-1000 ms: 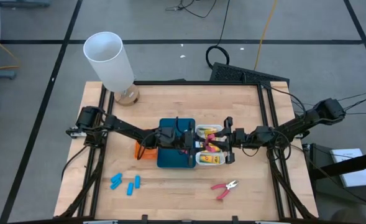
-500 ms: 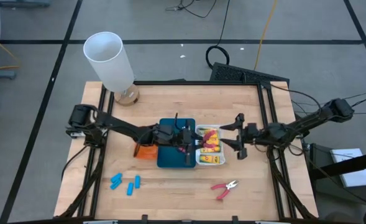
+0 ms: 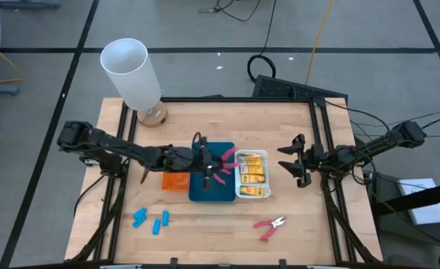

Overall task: Pick & Place School Supplies
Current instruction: Put the pink hole puncher into the blue bin

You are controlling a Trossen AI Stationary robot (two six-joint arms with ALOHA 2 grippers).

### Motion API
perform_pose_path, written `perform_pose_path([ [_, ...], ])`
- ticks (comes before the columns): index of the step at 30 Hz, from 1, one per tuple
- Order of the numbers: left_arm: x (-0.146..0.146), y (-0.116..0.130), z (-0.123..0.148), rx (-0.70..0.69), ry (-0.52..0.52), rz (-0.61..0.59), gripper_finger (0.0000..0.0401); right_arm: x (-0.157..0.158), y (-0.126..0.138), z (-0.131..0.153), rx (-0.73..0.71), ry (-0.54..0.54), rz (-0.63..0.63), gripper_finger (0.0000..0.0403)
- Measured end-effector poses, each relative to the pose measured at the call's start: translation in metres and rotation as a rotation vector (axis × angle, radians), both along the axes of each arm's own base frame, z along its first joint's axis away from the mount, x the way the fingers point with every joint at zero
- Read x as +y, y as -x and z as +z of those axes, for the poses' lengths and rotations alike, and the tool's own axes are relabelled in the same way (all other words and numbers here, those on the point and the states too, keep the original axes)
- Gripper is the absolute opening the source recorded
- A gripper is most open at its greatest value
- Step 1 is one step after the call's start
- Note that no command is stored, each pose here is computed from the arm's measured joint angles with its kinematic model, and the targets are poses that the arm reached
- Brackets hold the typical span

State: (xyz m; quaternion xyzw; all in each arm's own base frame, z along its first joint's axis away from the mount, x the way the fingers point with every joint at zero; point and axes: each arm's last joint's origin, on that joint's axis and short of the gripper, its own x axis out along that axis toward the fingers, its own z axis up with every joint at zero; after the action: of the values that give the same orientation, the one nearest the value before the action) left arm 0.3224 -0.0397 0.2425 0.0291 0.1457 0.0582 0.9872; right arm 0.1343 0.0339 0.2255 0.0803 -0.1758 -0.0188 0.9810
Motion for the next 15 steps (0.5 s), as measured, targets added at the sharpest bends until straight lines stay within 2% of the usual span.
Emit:
perform_pose_path([
  [5,0.005,0.023,-0.032,0.193,0.078,0.118,0.0115,0.0,-0.001,-0.001,0.013,0.002,-0.019,0.0215],
  [11,-0.002,0.033,-0.065,0.368,0.251,-0.027,0.0103,-0.001,-0.002,-0.002,0.025,0.008,-0.056,0.0215],
  [15,-0.008,0.032,-0.076,0.412,0.266,-0.075,0.0105,-0.001,-0.002,-0.002,0.027,0.008,-0.057,0.0215],
])
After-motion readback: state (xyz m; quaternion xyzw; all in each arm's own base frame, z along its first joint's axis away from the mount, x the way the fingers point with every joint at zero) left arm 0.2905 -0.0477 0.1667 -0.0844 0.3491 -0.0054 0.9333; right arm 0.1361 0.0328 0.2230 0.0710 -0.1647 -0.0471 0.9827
